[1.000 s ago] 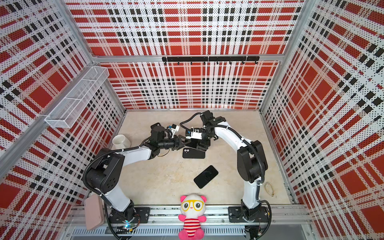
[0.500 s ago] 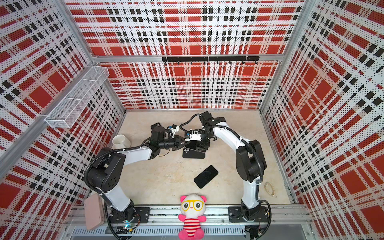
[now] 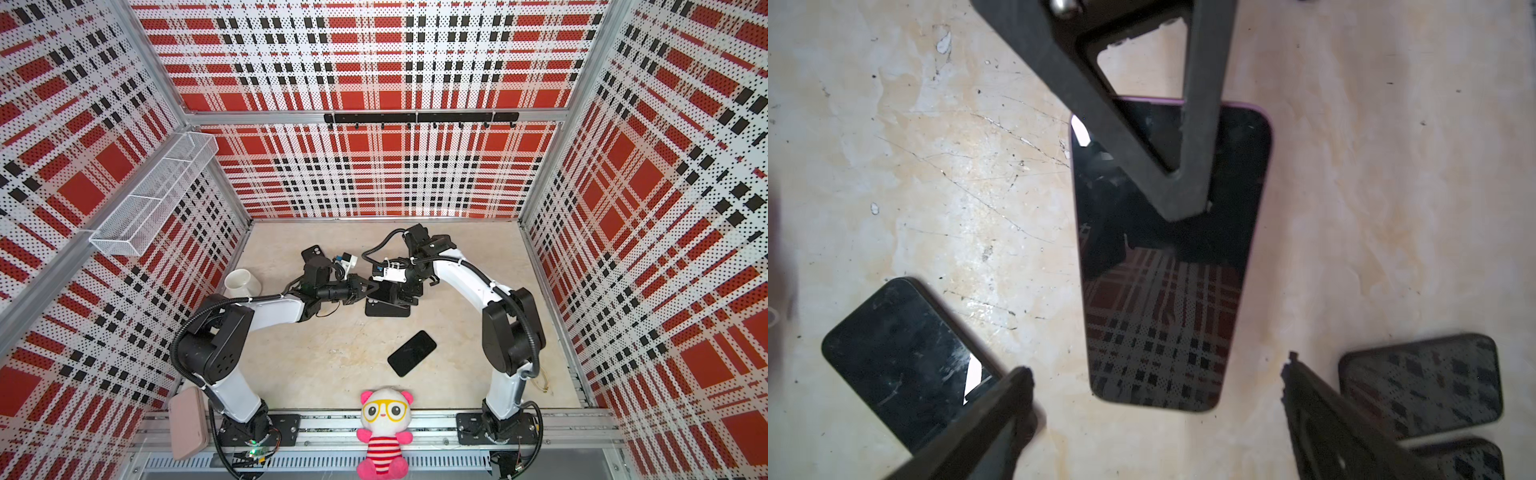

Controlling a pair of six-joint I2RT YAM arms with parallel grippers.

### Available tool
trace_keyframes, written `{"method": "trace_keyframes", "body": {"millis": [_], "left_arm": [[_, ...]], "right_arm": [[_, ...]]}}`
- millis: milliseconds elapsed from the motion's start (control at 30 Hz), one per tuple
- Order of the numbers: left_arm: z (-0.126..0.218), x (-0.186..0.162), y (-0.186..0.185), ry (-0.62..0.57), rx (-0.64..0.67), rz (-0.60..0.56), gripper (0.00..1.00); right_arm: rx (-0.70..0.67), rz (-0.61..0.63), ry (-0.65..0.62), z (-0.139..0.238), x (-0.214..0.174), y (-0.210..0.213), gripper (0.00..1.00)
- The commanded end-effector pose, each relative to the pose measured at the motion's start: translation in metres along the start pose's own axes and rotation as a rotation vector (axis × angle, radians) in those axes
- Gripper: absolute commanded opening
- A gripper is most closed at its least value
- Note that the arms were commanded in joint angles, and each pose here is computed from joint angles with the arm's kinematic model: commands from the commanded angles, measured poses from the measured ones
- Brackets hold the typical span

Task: Put the phone into the phone case
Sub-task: 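Grasp the pink-framed phone with the left gripper while right releases and withdraws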

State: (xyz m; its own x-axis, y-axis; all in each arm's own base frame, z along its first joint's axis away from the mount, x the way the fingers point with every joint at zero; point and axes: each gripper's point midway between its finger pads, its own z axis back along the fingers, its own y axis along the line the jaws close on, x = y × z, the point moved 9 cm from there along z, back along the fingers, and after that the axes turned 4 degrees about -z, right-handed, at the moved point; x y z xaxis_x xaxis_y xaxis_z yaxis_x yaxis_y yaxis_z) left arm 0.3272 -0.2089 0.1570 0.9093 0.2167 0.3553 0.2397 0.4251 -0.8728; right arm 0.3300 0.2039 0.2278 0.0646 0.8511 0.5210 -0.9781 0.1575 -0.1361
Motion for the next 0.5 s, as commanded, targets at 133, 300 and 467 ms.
{"method": "trace_keyframes", "body": {"millis": [133, 300, 467], "left_arm": [[0.014, 0.019, -0.027, -0.196, -0.047, -0.142, 0.00], [0.018, 0.022, -0.028, -0.262, -0.032, -0.171, 0.00], [0.022, 0.019, -0.030, -0.300, -0.071, -0.175, 0.00]], "right_arm": [[-0.188, -0.537, -0.240, 0.070, 0.004, -0.009, 1.00], [-0.415, -0.816, -0.425, 0.107, -0.016, -0.005, 1.00], [-0.541, -1.020, -0.518, 0.096, -0.056, 0.021, 1.00]]}}
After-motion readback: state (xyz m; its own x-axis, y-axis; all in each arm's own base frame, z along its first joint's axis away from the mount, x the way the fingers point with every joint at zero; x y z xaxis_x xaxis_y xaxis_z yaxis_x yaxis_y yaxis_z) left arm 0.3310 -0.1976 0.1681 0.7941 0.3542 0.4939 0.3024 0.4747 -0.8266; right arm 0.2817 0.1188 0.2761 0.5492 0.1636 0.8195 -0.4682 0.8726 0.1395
